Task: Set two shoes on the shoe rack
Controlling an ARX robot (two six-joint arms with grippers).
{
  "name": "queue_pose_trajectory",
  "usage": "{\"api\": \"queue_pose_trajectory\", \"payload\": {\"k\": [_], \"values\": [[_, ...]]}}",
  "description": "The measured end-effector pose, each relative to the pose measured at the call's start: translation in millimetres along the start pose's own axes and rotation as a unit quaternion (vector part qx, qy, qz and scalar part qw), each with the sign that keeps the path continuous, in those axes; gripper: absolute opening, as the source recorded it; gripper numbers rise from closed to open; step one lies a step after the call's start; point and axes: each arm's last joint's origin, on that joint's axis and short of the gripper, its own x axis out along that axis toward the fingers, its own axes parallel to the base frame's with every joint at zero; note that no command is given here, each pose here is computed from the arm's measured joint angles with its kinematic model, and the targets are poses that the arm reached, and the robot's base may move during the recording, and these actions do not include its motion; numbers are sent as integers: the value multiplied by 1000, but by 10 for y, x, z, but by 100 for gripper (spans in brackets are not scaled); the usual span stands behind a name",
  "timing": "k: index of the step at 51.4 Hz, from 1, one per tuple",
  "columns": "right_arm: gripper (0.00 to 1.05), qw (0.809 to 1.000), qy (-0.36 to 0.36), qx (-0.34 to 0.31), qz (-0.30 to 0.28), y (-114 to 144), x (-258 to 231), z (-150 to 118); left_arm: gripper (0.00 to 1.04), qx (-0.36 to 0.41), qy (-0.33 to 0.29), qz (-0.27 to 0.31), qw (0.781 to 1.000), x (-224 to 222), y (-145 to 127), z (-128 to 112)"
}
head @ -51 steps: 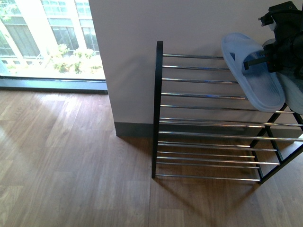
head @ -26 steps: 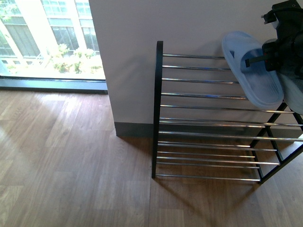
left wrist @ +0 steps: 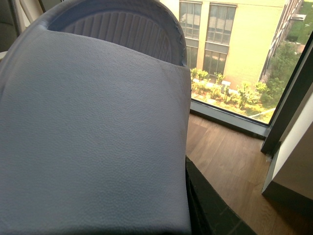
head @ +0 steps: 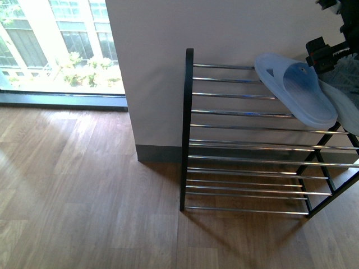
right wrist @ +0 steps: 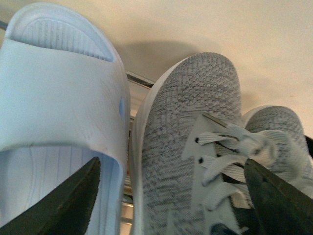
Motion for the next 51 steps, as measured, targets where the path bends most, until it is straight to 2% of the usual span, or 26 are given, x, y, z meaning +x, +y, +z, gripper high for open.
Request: {"api": "queue_pose_trajectory", "payload": {"k": [3, 12, 21, 33, 37, 41, 47, 51], "values": [[97, 1000, 9, -20, 18, -80, -87, 67, 2, 0, 0, 0, 1000, 0, 0, 0], [95, 995, 15, -84, 41, -254, -291, 186, 2, 0, 0, 0, 1000, 0, 0, 0], [95, 989, -62, -119, 69, -370, -690, 324, 2, 0, 0, 0, 1000, 0, 0, 0], [95, 972, -199, -110, 64, -466, -1522, 343, 2, 0, 0, 0, 1000, 0, 0, 0], [95, 965, -238, -94, 56, -518, -1832, 259, 2, 0, 0, 0, 1000, 0, 0, 0], [95, 962, -263, -60, 37, -595, -2153, 0, 2, 0, 0, 0, 1000, 0, 0, 0], [95, 970, -243, -21, 20, -627, -2282, -448, 2, 0, 0, 0, 1000, 0, 0, 0], [95, 972, -233, 5, 30, -620, -2346, -689, 2, 0, 0, 0, 1000, 0, 0, 0]]}}
